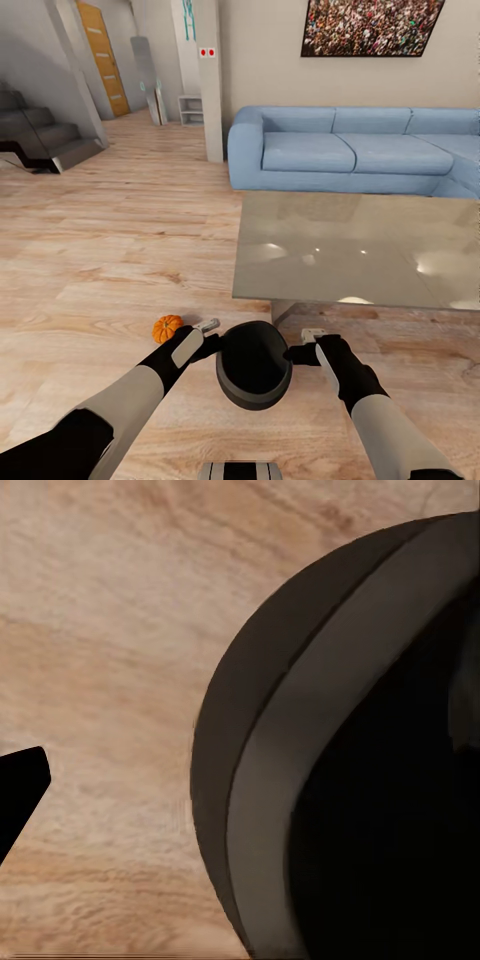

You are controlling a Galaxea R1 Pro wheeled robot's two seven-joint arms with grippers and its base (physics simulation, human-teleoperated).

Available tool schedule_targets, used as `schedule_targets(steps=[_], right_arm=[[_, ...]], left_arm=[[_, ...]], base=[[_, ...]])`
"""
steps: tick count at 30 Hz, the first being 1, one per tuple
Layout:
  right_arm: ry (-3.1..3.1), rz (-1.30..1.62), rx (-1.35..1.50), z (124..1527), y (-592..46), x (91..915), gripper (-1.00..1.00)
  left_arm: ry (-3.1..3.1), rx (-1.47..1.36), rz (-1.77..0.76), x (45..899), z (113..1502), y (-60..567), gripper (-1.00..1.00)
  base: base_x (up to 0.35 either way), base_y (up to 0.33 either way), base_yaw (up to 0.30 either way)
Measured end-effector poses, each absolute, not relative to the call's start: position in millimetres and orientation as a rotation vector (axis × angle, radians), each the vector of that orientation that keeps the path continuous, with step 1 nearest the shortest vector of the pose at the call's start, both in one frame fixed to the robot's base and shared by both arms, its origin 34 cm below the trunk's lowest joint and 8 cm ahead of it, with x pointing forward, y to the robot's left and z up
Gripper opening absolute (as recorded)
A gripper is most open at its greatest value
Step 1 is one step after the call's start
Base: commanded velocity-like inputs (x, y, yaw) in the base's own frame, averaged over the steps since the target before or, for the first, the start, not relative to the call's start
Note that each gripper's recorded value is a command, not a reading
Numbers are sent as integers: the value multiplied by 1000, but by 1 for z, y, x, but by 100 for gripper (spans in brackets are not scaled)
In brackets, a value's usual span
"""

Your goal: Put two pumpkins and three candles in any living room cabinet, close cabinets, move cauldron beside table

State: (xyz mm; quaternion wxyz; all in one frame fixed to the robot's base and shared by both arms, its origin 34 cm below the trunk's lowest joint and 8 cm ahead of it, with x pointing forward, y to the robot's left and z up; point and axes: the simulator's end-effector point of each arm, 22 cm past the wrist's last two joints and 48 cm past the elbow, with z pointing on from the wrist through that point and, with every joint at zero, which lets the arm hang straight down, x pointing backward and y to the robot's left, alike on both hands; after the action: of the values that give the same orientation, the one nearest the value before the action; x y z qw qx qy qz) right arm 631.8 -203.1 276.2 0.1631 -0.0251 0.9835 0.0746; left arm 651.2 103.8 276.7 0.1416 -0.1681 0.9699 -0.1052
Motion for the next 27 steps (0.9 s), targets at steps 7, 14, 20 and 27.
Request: schedule_targets(steps=[7,14,20,27], right_arm=[[2778,208,-72,292,-204,638,100],[2748,209,-71,310,-204,644,100],[2727,207,-73,324,-204,649,100],[2727,207,-72,340,-204,653,100]], left_arm=[[2757,-570,-309,662,292,126,100],[2714,-647,-330,671,309,139,100],[2692,-640,-335,676,325,139,100],[2692,-641,-335,680,340,139,100]], base=[[-250,167,0],[-110,67,11],[-3,1,250],[0,0,285]])
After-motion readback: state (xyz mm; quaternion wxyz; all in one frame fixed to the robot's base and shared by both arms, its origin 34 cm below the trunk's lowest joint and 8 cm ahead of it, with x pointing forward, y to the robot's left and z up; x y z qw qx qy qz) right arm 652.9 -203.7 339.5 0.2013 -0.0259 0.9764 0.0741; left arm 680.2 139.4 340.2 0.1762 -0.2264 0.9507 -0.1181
